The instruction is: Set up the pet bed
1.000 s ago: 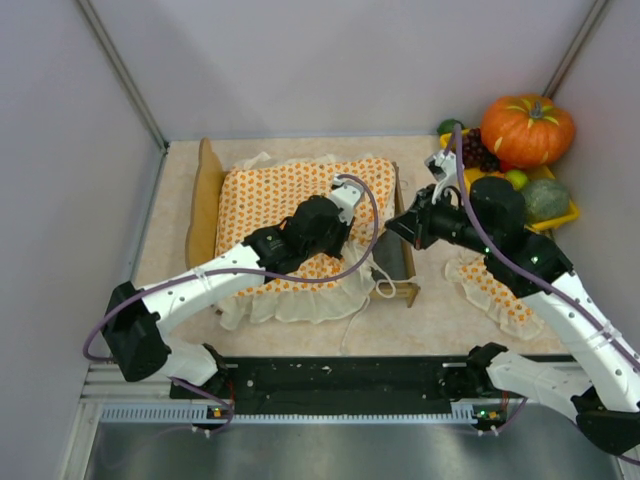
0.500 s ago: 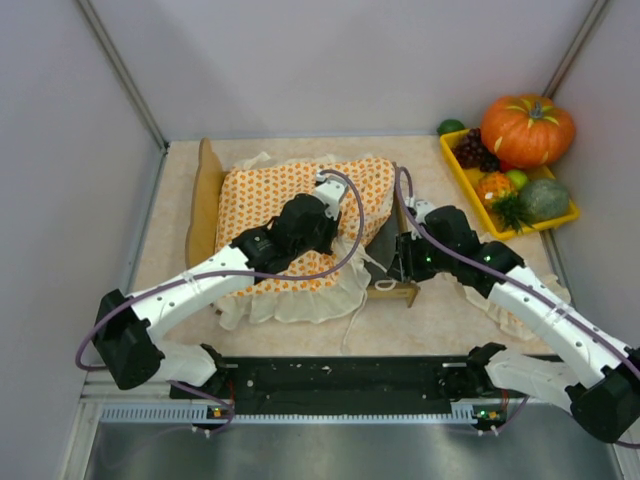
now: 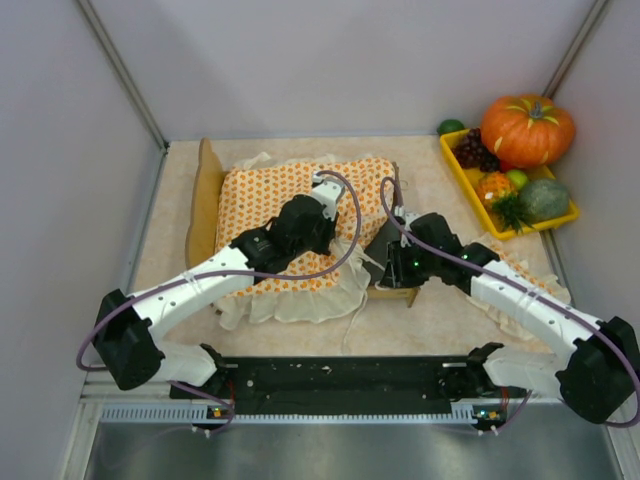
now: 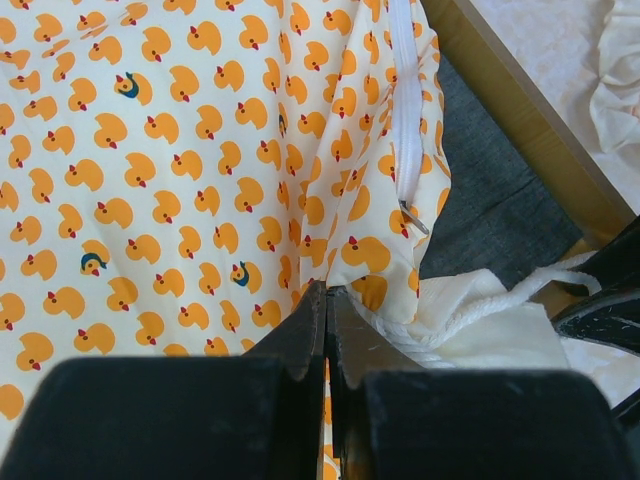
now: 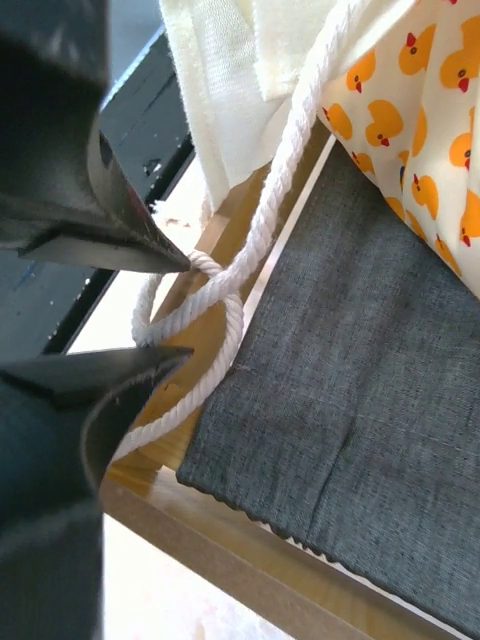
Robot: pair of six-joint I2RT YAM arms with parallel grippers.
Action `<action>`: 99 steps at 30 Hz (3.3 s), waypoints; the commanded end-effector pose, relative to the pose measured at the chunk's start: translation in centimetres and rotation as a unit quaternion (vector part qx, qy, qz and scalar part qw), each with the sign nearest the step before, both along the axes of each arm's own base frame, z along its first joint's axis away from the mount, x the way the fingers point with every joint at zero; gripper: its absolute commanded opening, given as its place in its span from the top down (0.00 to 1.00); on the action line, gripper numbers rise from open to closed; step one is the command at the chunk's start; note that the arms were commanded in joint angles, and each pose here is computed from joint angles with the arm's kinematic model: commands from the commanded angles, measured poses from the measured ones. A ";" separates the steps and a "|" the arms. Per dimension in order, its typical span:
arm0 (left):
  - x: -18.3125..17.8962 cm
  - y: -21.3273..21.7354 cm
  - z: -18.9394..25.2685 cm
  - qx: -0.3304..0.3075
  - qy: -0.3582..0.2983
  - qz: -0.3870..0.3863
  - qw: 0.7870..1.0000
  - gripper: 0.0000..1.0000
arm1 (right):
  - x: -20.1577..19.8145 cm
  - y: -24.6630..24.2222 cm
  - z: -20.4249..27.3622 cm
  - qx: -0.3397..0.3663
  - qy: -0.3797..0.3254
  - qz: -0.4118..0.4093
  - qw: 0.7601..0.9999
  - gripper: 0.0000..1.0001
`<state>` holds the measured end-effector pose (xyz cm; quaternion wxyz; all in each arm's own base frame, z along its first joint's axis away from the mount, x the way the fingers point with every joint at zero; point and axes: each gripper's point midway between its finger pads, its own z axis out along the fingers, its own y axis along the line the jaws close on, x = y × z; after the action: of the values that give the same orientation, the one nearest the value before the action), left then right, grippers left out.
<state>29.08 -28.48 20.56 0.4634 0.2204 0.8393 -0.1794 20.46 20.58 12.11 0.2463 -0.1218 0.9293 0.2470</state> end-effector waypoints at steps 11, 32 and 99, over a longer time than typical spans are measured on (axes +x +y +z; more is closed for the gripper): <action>0.5 0.4 2.0 -0.038 -0.021 0.008 0.999 1.00 | 1.2 4.0 10.7 0.144 -0.104 0.028 0.984 1.00; 0.5 0.7 2.1 -0.049 -0.016 0.010 0.999 1.00 | 1.4 5.9 15.8 0.208 -0.135 0.058 0.967 1.00; 0.2 0.5 2.4 -0.058 -0.013 0.004 0.998 1.00 | 5.0 -0.6 1.0 -0.133 -0.145 -0.047 0.979 1.00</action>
<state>29.10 -28.06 21.02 0.4625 0.1977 0.8386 -0.2093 24.50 20.97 11.55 0.3291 -0.1637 0.9226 0.1169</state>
